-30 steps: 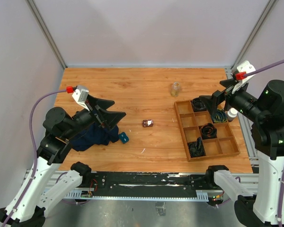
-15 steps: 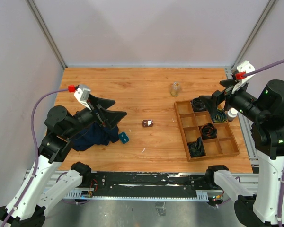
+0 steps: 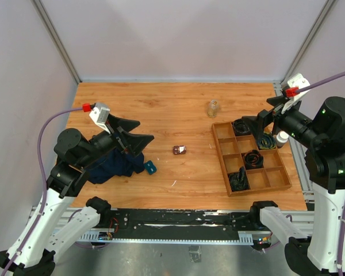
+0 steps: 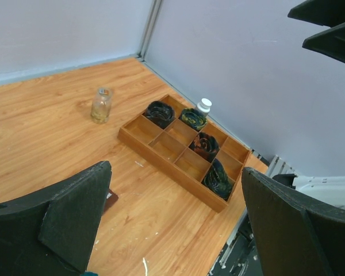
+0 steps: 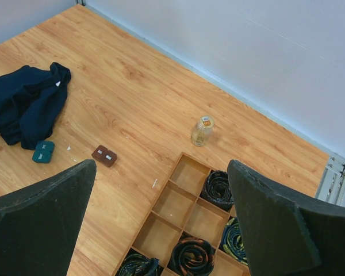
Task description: Sort the pills into containers
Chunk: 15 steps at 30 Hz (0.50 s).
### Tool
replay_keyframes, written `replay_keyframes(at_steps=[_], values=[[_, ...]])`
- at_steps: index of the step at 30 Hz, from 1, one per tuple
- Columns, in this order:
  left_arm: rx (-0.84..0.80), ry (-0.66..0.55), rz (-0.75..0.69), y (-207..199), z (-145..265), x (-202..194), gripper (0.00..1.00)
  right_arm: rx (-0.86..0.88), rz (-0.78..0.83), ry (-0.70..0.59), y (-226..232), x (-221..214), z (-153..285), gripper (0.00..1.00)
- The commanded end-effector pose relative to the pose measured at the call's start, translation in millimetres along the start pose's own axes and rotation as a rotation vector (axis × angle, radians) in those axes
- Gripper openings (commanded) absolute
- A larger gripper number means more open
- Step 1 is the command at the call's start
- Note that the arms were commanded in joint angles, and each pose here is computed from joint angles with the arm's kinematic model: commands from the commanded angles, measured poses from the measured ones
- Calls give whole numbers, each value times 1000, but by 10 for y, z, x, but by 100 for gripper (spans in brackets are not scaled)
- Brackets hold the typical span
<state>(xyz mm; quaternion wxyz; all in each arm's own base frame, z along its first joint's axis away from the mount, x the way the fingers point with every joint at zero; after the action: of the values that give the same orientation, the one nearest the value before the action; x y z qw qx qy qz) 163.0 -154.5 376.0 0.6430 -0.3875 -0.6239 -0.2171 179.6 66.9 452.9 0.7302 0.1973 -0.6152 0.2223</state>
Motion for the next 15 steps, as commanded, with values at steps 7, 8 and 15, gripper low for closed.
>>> replay_keyframes(at_steps=[7,8,15], values=[[-16,-48,-47,-34,1,165,99,-7,7,-21,1,81,48,98],[-14,-47,-47,-30,-3,162,99,-9,9,-21,-3,77,49,98],[-16,-39,-44,-12,-31,131,99,-20,5,-12,-25,43,43,98]])
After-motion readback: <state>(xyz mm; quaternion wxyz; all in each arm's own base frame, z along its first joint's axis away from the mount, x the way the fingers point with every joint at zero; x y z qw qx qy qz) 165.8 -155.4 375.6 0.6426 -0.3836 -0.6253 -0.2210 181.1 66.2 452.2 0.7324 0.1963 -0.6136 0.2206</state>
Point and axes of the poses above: each gripper's point midway between its finger pads, its own z axis back along the fingers, its own y axis along the line the jaws close on, x = y × z, the point moved 5 cm from there along z, back along the fingers, and after that the axes turned 8 degrees about -z, right-handed, at the moved point
